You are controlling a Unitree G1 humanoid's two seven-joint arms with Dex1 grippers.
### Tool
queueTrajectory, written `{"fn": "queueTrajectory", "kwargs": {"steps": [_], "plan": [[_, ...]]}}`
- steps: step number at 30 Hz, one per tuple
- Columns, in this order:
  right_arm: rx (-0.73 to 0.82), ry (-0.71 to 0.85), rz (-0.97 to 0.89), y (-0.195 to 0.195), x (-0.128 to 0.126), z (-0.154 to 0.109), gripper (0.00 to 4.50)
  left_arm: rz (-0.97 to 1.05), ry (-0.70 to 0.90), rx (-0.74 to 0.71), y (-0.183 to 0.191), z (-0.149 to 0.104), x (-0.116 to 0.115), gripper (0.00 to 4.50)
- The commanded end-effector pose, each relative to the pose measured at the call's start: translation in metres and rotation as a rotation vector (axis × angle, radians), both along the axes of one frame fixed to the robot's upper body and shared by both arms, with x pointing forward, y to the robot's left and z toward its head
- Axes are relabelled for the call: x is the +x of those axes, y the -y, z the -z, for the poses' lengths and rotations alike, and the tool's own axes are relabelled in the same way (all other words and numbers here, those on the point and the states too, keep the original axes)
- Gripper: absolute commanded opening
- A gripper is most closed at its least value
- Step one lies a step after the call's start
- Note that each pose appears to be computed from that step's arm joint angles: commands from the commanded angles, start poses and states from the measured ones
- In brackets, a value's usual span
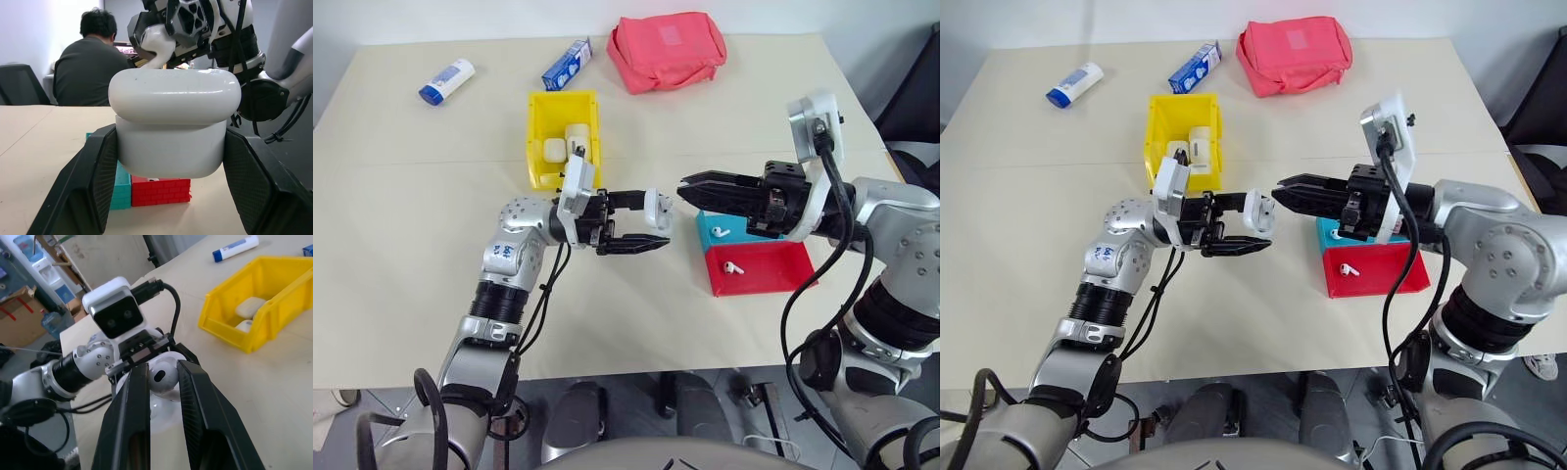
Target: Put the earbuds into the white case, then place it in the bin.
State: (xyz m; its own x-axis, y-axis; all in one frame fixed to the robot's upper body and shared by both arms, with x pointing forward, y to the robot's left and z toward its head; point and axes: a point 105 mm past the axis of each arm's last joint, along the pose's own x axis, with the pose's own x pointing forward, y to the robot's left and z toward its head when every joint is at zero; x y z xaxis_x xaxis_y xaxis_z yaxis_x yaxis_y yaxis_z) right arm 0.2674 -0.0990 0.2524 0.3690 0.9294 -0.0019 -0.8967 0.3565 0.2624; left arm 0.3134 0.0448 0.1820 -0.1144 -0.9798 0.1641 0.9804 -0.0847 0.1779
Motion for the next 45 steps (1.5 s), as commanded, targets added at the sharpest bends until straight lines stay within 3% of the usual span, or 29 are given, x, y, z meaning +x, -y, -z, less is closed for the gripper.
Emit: {"fn": "queueTrajectory", "kwargs": {"steps": [1,9,26,45], "plan": [[0.044,0.020,0.009,-0.006,-0.011,0.001,0.46,0.038,0.060,-0.009,0.007,-0.011,0.001,2.79],[0.102,-0.076,0.047,-0.013,-0.018,0.017,0.46,0.059,0.074,-0.012,0.010,-0.011,0.001,2.79],[0.147,-0.300,0.148,-0.013,-0.027,0.023,0.46,0.045,0.102,-0.027,0.006,-0.012,-0.001,2.79],[0.182,-0.331,0.124,-0.028,-0.023,0.018,0.46,0.042,0.117,-0.041,0.007,-0.012,-0.002,2.79]]}}
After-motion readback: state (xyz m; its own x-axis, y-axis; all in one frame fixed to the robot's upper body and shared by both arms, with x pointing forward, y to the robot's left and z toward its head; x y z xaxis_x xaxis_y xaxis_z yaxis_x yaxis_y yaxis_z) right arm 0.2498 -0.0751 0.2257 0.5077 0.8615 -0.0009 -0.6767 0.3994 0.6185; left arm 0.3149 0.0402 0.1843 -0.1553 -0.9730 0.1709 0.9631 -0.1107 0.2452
